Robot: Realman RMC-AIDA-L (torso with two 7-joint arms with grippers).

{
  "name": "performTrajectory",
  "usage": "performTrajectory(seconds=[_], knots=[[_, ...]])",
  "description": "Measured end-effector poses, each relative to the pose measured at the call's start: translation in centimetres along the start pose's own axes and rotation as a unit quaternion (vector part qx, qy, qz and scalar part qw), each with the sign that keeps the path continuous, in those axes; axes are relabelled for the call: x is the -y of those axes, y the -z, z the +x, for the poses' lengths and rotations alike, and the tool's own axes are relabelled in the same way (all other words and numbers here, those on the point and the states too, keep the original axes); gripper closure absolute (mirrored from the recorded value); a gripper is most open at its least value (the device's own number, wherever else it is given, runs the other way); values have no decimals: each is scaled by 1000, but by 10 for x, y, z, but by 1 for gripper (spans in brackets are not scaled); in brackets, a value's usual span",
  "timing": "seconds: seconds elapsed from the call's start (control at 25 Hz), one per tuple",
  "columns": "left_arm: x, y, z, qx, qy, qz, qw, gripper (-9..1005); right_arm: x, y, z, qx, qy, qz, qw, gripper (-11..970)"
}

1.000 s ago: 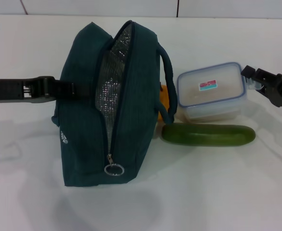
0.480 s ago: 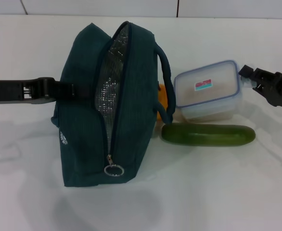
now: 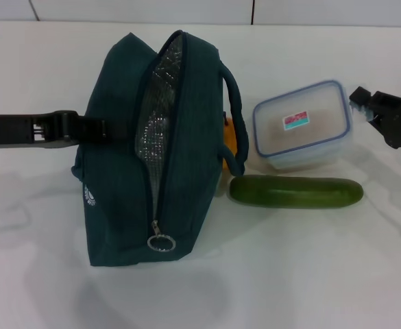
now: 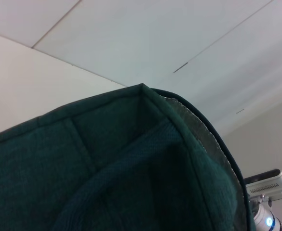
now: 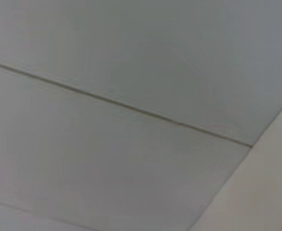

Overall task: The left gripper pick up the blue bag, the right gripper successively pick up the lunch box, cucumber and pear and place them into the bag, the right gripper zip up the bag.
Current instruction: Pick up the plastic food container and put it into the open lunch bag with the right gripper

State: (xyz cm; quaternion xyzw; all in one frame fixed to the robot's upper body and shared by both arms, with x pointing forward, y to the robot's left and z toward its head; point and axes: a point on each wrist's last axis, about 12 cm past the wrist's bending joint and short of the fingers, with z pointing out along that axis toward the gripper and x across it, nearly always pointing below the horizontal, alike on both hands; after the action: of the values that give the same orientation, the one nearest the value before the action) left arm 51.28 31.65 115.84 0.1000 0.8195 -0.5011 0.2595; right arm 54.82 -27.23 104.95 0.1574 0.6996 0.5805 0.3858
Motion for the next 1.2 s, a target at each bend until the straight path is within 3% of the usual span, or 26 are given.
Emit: performTrajectory(seconds=[0.64,0.92,1.2], knots=[[0,3,3,-1,-1,-2,1000,957,-3,24,-5,72,-54,-49,995,847],[0,3,3,-1,-3,-1,1000,957,-15,33,-6,96,-85,-115,985,837],[1,2,1,-4,-4,0,1000,957,-30,23,-7,88,-96,-170,977,827]])
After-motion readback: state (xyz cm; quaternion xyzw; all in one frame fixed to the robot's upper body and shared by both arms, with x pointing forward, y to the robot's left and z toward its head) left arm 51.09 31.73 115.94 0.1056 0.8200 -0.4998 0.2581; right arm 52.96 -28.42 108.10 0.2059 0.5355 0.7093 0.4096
